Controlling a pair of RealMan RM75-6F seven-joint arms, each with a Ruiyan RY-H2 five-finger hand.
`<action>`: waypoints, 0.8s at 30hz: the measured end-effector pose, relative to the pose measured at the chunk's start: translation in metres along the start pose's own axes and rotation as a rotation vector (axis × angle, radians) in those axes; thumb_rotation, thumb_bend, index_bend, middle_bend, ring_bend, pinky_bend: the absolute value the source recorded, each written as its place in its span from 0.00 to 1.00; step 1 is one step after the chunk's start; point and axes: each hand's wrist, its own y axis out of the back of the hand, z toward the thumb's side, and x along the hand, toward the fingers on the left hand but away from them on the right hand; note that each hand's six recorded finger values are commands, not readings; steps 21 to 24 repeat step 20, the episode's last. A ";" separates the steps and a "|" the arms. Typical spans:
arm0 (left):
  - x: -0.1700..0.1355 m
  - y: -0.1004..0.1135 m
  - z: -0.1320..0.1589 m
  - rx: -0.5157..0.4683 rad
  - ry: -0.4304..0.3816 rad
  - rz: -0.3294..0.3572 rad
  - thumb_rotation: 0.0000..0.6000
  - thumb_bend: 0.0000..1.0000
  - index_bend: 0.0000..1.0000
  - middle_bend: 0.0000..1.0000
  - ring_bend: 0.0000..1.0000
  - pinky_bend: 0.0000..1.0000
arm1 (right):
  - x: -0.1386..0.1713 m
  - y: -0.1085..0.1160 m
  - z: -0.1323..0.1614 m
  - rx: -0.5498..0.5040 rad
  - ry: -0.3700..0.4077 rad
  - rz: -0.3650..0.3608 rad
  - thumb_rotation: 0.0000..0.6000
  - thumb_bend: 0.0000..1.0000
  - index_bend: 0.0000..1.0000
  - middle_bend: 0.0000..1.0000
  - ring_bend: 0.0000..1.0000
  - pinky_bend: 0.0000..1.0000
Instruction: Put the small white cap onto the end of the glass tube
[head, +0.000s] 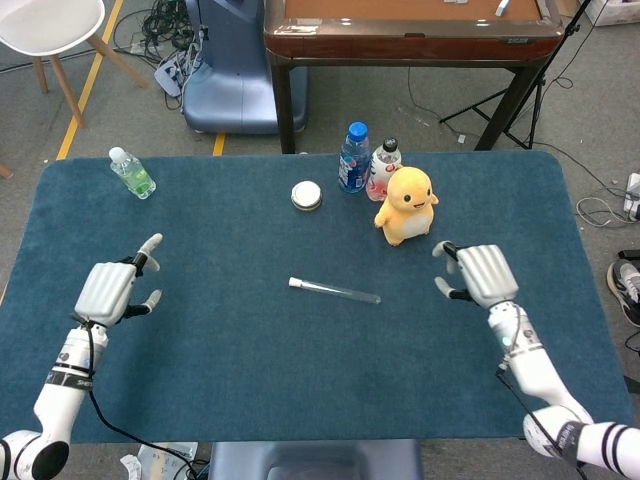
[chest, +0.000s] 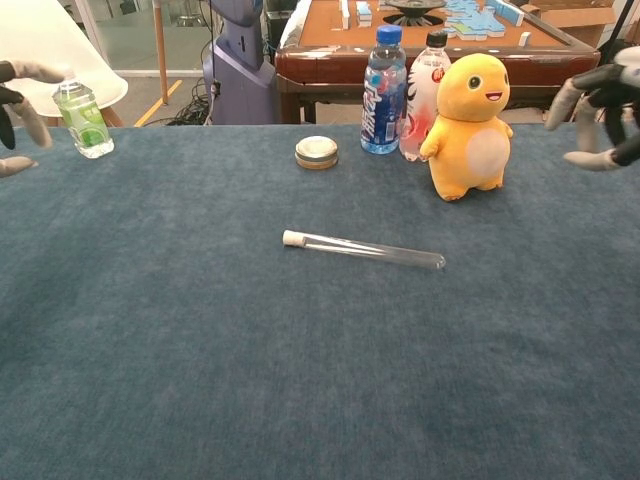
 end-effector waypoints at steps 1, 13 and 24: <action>-0.006 0.001 -0.005 0.006 0.015 0.013 1.00 0.33 0.07 0.37 0.41 0.51 | 0.008 0.001 -0.007 0.007 -0.013 -0.011 1.00 0.31 0.39 0.57 0.59 0.73; -0.080 -0.004 -0.030 0.104 0.128 0.073 1.00 0.33 0.09 0.36 0.39 0.45 | 0.109 0.006 -0.073 0.016 -0.181 -0.059 1.00 0.31 0.43 0.57 0.59 0.73; -0.100 -0.013 -0.022 0.109 0.126 0.078 1.00 0.33 0.09 0.36 0.39 0.44 | 0.124 0.004 -0.076 -0.001 -0.181 -0.053 1.00 0.31 0.43 0.57 0.59 0.71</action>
